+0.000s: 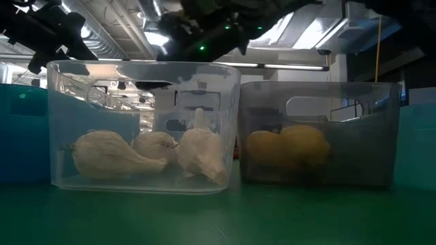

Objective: Sort produce into baskets
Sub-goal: Put the yellow lemon into the black bin

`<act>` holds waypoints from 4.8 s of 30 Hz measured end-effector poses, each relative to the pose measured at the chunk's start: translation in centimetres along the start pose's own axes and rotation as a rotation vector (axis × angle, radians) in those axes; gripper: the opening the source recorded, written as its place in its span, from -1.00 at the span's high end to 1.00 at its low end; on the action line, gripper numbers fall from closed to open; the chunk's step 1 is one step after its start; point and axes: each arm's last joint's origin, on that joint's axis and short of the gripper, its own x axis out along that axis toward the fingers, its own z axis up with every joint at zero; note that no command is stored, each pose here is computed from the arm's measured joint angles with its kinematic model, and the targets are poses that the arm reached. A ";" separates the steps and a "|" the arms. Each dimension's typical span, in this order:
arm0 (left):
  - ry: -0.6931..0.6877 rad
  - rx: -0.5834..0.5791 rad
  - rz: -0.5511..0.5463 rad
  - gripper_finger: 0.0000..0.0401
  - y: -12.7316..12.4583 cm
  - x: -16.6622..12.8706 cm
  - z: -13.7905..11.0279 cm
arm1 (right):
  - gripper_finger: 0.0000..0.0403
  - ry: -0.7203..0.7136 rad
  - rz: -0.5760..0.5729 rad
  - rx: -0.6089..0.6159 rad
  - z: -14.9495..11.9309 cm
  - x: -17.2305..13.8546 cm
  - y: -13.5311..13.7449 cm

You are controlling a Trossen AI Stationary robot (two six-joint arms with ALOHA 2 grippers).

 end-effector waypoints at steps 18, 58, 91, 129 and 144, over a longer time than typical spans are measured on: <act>0.001 -0.001 -0.001 -0.18 0.0 0.0 0.0 | -0.68 0.061 -0.007 0.023 -4.9 5.4 -3.2; 0.002 -0.002 -0.001 -0.18 0.0 0.0 0.0 | 0.07 0.152 -0.015 0.094 -8.4 7.5 -2.6; 0.003 -0.004 -0.001 -0.18 0.0 0.0 0.0 | 0.05 0.040 0.314 -0.140 9.8 -14.4 5.7; 0.004 -0.004 0.000 -0.18 0.0 0.0 -0.1 | 0.05 0.506 0.305 0.102 -2.1 -15.9 13.9; 0.004 -0.005 0.000 -0.18 0.0 0.0 -0.1 | 0.05 0.615 0.286 0.246 -7.6 -14.7 13.4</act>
